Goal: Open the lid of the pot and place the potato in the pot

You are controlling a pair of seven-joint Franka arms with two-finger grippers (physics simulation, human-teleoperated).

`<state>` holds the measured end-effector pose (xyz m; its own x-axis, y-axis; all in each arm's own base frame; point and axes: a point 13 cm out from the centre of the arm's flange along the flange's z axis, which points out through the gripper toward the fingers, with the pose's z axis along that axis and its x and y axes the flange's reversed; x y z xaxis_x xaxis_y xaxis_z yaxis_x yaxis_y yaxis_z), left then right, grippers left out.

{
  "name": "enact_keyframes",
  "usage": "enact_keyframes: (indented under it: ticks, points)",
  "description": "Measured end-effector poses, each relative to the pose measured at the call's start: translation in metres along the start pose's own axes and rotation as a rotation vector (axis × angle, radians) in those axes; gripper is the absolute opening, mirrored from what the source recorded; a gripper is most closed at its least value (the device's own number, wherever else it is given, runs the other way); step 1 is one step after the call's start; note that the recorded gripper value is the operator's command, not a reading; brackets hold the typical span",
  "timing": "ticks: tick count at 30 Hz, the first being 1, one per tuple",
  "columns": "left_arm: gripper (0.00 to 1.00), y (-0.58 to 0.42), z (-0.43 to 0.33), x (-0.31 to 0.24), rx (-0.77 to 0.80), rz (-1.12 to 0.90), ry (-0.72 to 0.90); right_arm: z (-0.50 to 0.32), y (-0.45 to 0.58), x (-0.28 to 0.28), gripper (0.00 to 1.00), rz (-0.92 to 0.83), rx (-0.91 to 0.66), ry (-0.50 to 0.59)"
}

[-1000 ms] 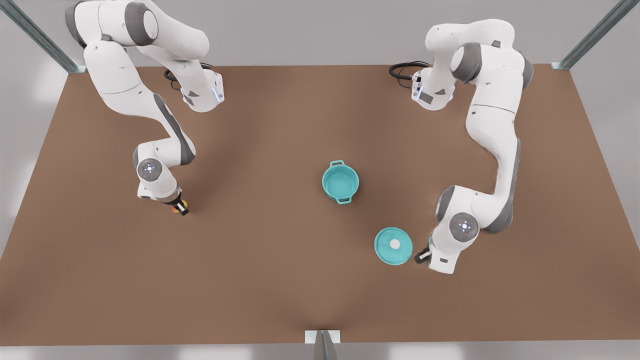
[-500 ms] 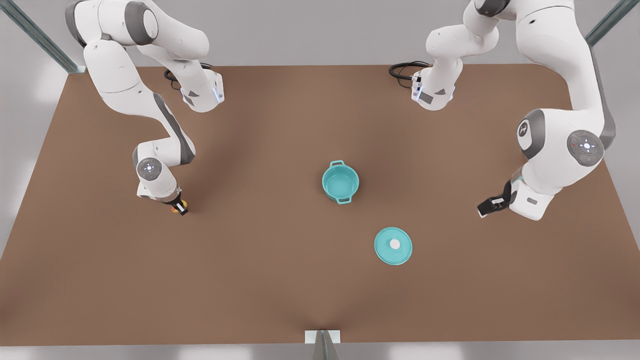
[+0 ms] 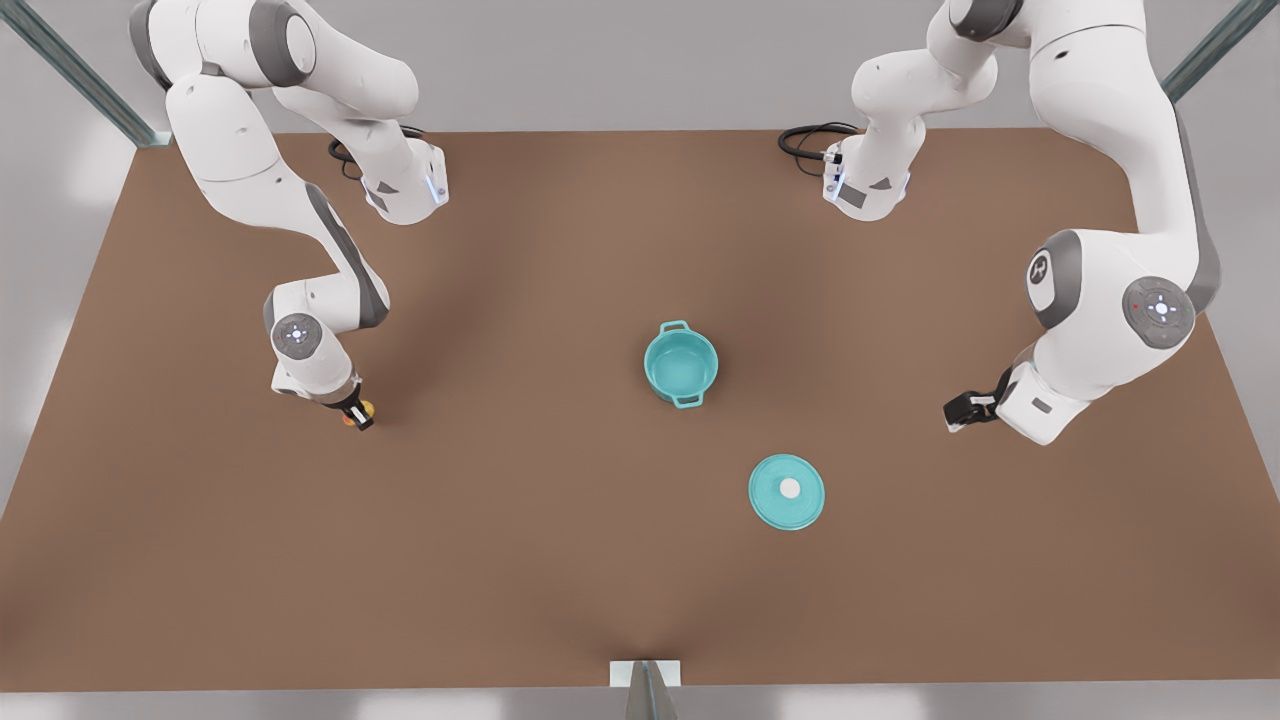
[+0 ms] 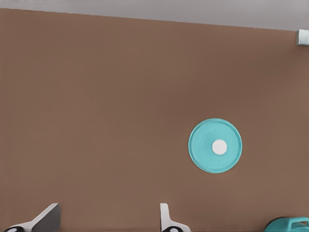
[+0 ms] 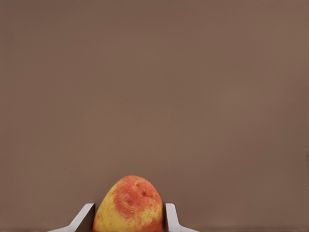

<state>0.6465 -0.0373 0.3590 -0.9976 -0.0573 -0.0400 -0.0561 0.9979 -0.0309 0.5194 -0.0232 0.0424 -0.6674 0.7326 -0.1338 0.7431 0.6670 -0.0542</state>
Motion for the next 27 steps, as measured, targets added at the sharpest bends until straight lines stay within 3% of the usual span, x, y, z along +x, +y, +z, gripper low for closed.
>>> enact_keyframes:
  ticks: [7, 11, 23, 27]
  points:
    - [1.00, 0.000, 0.000, 0.000, -0.004, 0.052, 0.000, 0.004, -0.005, 0.006, 0.63, 0.003, 0.007, 0.009]
    - [1.00, 0.001, 0.000, 0.000, -0.005, 0.072, -0.001, 0.004, -0.006, 0.007, 0.50, 0.004, 0.006, 0.009]
    - [1.00, 0.002, 0.000, 0.000, -0.006, 0.113, 0.000, -0.037, 0.008, -0.011, 0.50, 0.014, -0.041, -0.041]
    - [1.00, 0.003, 0.001, 0.000, -0.005, 0.120, 0.002, -0.071, 0.037, 0.010, 0.50, 0.004, -0.077, -0.039]
